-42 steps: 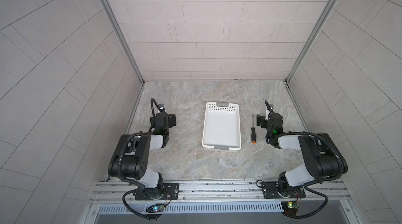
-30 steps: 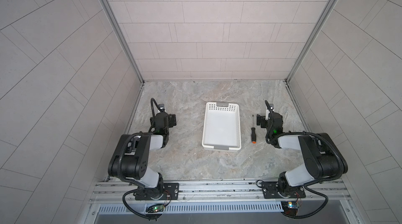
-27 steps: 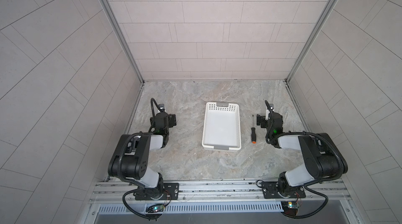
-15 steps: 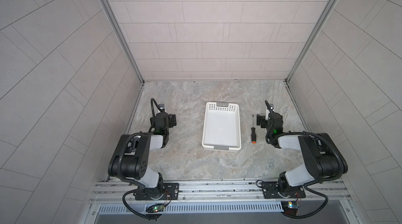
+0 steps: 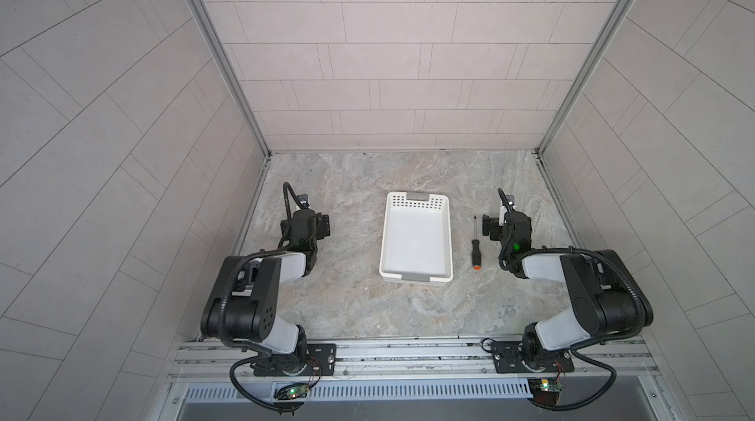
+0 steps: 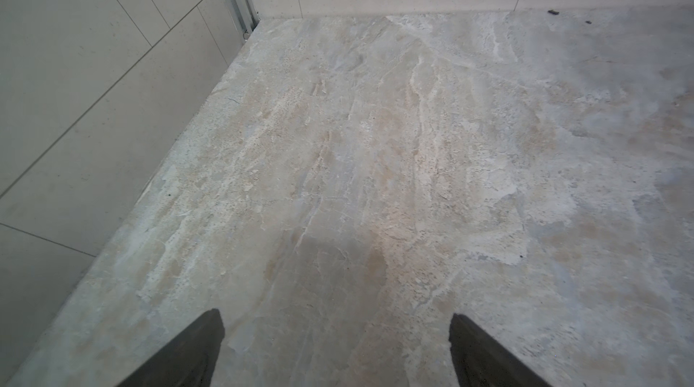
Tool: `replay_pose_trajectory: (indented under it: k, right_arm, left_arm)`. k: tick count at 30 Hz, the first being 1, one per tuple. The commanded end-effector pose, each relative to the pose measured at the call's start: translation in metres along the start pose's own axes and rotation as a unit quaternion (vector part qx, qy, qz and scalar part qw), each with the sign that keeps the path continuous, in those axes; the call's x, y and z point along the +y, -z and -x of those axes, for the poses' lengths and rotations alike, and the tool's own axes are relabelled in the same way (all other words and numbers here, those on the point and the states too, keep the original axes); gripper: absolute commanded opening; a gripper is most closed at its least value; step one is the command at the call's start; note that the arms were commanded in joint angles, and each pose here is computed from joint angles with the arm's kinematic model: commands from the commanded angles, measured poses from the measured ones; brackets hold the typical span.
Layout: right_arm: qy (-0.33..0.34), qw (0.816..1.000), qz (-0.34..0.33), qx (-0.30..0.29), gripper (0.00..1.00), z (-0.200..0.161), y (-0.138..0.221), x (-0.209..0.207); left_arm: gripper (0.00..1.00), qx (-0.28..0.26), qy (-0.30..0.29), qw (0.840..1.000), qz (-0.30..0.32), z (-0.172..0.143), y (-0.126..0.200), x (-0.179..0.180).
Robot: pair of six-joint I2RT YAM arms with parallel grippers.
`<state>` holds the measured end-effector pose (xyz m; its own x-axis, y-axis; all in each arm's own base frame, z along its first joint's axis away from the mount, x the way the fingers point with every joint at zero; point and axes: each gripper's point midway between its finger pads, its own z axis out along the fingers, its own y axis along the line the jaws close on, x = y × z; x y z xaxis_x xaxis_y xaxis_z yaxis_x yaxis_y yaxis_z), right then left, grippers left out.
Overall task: Put the screwdriver in the bin
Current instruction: Pick up the screwdriver from the middle-right of the table.
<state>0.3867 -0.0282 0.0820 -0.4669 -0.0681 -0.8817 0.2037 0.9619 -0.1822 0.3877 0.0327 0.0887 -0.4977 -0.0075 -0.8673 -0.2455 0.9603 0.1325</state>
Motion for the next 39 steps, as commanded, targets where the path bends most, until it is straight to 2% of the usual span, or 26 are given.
replay_pose_trajectory:
  k: [1,3,6,8,9,10,13,16,18,20,23,26,29,32,34,39]
  right_arm:
    - [-0.004,0.999,-0.035,0.011,1.00,0.023,0.008,-0.012]
    - [-0.021,0.998,-0.044,0.037,1.00,0.042,0.017,-0.019]
    - [-0.051,0.999,-0.006,0.002,1.00,0.081,0.038,-0.013]
    - [-0.070,0.997,0.019,-0.019,1.00,0.098,0.058,-0.010]
    - [-0.082,0.996,0.034,-0.025,1.00,0.106,0.068,-0.007]
    - [-0.087,0.995,0.051,-0.025,1.00,0.111,0.076,-0.003]
    - [-0.047,0.992,0.115,-0.021,1.00,0.122,0.101,0.021]
    - [-0.015,0.992,0.126,-0.016,1.00,0.125,0.121,0.031]
    - [-0.015,0.990,0.139,-0.010,1.00,0.124,0.131,0.036]
    - [-0.047,0.986,0.159,0.003,1.00,0.119,0.137,0.040]
    - [-0.058,0.974,0.218,0.001,1.00,0.117,0.145,0.059]
    - [-0.075,0.978,0.193,0.021,1.00,0.110,0.145,0.054]
    - [-0.071,0.988,0.125,0.051,1.00,0.095,0.145,0.039]
    - [-0.103,0.989,0.062,0.084,0.98,0.076,0.145,0.023]
    - [-0.106,0.986,0.063,0.110,0.95,0.061,0.145,0.025]
    - [-0.087,0.982,0.056,0.158,0.95,0.027,0.142,0.027]
  left_arm:
    - [1.00,-0.021,0.023,0.999,0.013,0.052,0.025,0.008]
    - [1.00,-0.059,0.045,0.997,-0.023,0.080,0.048,0.004]
    - [1.00,-0.092,0.096,0.989,-0.070,0.110,0.087,0.002]
    - [1.00,-0.083,0.132,0.984,-0.088,0.115,0.105,0.003]
    - [1.00,-0.066,0.163,0.981,-0.084,0.111,0.110,0.007]
    - [1.00,-0.051,0.169,0.980,-0.089,0.109,0.115,0.006]
    - [1.00,-0.014,0.166,0.974,-0.151,0.103,0.125,-0.015]
    - [1.00,0.010,0.170,0.961,-0.217,0.095,0.133,-0.037]
    - [1.00,0.040,0.178,0.961,-0.210,0.084,0.135,-0.036]
    - [1.00,0.069,0.174,0.965,-0.184,0.071,0.137,-0.028]
    - [1.00,0.052,0.173,0.962,-0.205,0.069,0.141,-0.033]
    - [1.00,0.039,0.174,0.958,-0.226,0.069,0.142,-0.039]
    - [1.00,0.052,0.167,0.961,-0.216,0.064,0.136,-0.039]
    - [1.00,0.065,0.159,0.962,-0.212,0.059,0.128,-0.041]
    - [1.00,0.071,0.158,0.961,-0.215,0.056,0.124,-0.044]
    - [1.00,0.081,0.159,0.957,-0.228,0.050,0.118,-0.051]
